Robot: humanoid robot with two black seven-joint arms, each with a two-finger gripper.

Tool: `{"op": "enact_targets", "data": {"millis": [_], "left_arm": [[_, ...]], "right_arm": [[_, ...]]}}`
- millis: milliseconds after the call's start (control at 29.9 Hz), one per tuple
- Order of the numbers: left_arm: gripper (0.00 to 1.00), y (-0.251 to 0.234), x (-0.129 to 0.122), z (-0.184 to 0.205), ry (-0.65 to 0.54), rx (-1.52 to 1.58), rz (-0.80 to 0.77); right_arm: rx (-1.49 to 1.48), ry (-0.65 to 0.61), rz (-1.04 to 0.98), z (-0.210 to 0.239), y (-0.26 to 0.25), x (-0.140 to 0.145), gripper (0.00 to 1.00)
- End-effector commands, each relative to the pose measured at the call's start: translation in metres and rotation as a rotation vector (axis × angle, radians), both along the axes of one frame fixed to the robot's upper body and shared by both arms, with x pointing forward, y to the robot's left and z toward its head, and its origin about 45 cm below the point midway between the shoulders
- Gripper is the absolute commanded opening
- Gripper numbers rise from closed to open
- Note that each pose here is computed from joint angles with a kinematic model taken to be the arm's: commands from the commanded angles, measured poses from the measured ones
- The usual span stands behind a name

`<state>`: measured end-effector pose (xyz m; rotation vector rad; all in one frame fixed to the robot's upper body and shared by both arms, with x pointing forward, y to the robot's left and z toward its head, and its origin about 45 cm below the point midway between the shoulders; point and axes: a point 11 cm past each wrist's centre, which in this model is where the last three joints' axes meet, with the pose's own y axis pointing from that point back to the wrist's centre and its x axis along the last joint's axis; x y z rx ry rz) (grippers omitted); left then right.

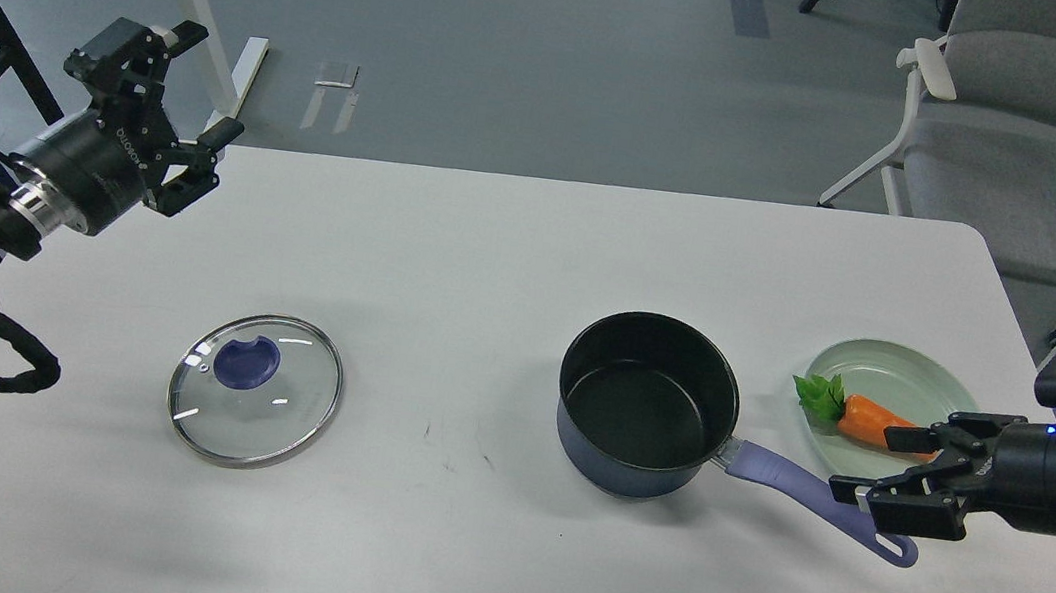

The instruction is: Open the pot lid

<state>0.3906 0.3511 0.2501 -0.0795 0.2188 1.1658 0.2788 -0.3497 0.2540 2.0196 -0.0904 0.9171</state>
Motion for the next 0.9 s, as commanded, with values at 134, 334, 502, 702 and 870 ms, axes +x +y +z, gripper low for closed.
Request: {"op": "enact_targets", "data": {"millis": [134, 334, 502, 702, 870], "left_arm": [[0.99, -0.014, 0.002, -0.014, 0.055, -0.085, -0.027], [0.99, -0.017, -0.004, -0.027, 0.073, -0.136, -0.018], [0.99, -0.018, -0.011, -0.044, 0.094, -0.185, 0.013], [0.99, -0.018, -0.017, -0.061, 0.121, -0.219, 0.045], [0.99, -0.012, -0.013, -0.067, 0.124, -0.229, 0.082]], "right_arm": [[0.523, 0.093, -0.369, 0.041, 0.01, 0.034, 0.98], [0.917, 0.158, -0.693, 0.049, 0.0, 0.065, 0.98], [1.182, 0.184, -0.967, 0.034, -0.016, 0.102, 0.98], [1.246, 0.149, -1.132, -0.002, -0.02, 0.128, 1.0], [1.265, 0.17, -1.132, -0.014, -0.005, 0.136, 1.0]]}}
